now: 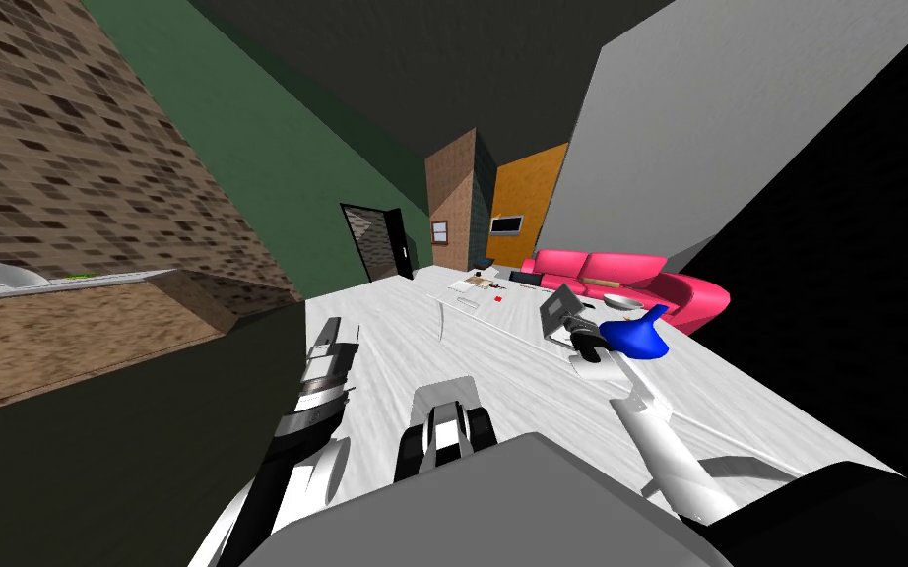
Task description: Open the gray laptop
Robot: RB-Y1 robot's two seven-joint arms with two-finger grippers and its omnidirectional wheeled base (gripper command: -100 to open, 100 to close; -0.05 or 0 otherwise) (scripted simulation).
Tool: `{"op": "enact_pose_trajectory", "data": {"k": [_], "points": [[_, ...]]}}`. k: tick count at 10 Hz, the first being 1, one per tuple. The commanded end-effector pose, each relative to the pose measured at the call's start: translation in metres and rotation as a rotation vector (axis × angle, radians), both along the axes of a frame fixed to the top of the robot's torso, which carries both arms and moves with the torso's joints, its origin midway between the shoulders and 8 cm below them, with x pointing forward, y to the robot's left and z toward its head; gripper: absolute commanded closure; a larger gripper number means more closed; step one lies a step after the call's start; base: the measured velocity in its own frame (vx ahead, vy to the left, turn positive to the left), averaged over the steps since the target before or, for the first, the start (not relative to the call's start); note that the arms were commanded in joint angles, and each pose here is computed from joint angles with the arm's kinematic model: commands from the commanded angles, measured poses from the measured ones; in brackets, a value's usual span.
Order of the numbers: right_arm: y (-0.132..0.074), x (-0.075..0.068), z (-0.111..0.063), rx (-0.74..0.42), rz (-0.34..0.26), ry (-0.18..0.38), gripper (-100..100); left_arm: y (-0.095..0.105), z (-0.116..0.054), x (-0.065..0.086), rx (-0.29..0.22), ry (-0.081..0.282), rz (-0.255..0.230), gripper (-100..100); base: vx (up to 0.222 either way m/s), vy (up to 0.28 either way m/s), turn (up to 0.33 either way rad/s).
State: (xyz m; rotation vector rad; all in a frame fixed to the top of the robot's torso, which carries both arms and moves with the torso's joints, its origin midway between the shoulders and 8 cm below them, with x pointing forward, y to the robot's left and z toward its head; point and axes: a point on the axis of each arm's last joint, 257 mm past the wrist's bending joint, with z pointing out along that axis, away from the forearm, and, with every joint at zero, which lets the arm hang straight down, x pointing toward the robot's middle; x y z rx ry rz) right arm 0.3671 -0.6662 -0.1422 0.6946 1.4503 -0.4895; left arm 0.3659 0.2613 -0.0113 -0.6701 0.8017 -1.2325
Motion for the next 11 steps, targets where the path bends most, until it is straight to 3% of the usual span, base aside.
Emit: {"op": "enact_pose_trajectory", "data": {"k": [1, 3, 4, 11], "points": [[0.003, 0.004, -0.017, 0.083, 0.010, -0.067, 100, 0.000, 0.000, 0.000, 0.000, 0.000, 0.000, 0, -0.031, -0.050, -0.078], [0.008, 0.010, -0.026, 0.142, 0.024, -0.124, 100, 0.000, 0.000, 0.000, 0.000, 0.000, 0.000, 0, -0.029, -0.046, -0.086], [0.007, 0.012, -0.016, 0.115, 0.027, -0.117, 100, 0.000, 0.000, 0.000, 0.000, 0.000, 0.000, 0, -0.015, -0.017, -0.024], [0.037, 0.025, -0.068, 0.341, 0.088, -0.298, 100, 0.000, 0.000, 0.000, 0.000, 0.000, 0.000, 0, 0.005, -0.047, -0.092]]}}
